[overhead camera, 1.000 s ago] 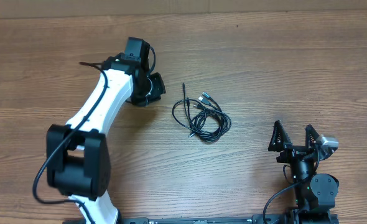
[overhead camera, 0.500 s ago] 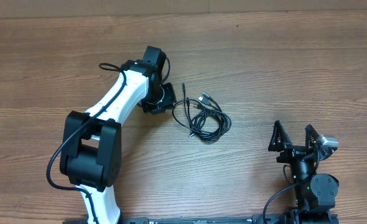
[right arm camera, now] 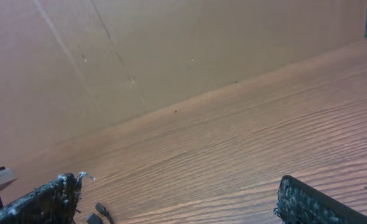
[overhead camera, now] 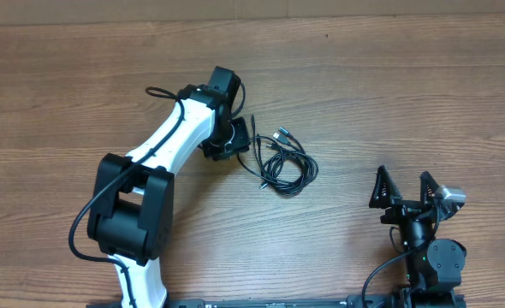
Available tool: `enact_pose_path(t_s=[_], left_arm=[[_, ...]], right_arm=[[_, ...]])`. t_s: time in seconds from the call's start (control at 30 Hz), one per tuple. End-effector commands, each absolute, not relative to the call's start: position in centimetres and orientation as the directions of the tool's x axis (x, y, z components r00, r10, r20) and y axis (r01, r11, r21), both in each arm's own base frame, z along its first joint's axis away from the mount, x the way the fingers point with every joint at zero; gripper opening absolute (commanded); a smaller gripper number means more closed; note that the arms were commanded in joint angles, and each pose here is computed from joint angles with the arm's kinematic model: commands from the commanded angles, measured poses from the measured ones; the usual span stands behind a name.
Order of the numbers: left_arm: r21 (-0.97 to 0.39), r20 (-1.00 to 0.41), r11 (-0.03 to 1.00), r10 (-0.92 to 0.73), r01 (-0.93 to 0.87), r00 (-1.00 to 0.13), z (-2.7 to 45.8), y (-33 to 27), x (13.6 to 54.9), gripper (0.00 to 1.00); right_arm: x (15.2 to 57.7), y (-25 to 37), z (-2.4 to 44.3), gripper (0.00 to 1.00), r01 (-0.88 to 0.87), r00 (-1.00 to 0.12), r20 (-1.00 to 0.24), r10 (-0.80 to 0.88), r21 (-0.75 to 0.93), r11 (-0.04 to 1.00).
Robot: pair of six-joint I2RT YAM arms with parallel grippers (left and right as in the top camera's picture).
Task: Untangle cables
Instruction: 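Lower the left gripper onto the cable bundle and close on it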
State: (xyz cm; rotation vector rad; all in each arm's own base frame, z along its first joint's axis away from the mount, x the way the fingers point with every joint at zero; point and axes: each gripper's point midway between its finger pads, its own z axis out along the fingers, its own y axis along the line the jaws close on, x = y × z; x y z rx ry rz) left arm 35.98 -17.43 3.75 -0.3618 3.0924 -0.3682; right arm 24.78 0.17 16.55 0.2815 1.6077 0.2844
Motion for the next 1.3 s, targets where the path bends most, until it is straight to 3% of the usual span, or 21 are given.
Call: enact_pose_path(t_s=[0.0, 0.67, 0.8, 1.0, 1.27], left_arm=[[-0.203, 0.005, 0.952, -0.233, -0.229, -0.972, 3.8, -17.7, 36.1, 0.4], [-0.098, -0.029, 0.973, -0.214, -0.21, -0.977, 0.7, -18.1, 33.8, 0.37], [-0.1, -0.042, 0.973, -0.214, -0.209, -0.976, 0.8, -18.1, 34.1, 0.07], [-0.154, -0.149, 0.981, -0.139, -0.116, -0.979, 1.9, -18.8, 37.3, 0.04], [-0.284, -0.314, 0.949, -0.227, -0.137, -0.922, 10.9, -17.2, 45.1, 0.04]], right_arm=[[24.8, 0.2, 16.2, 1.0, 0.008, -0.06, -0.936, 0.347, 0.347, 0.938], [24.8, 0.2, 16.2, 1.0, 0.008, -0.06, -0.936, 0.347, 0.347, 0.938], [24.8, 0.2, 16.2, 1.0, 0.008, -0.06, -0.936, 0.347, 0.347, 0.938], [24.8, 0.2, 16.2, 1.0, 0.008, -0.06, -0.936, 0.347, 0.347, 0.938], [24.8, 0.2, 16.2, 1.0, 0.009, -0.059, -0.937, 0.344, 0.344, 0.939]])
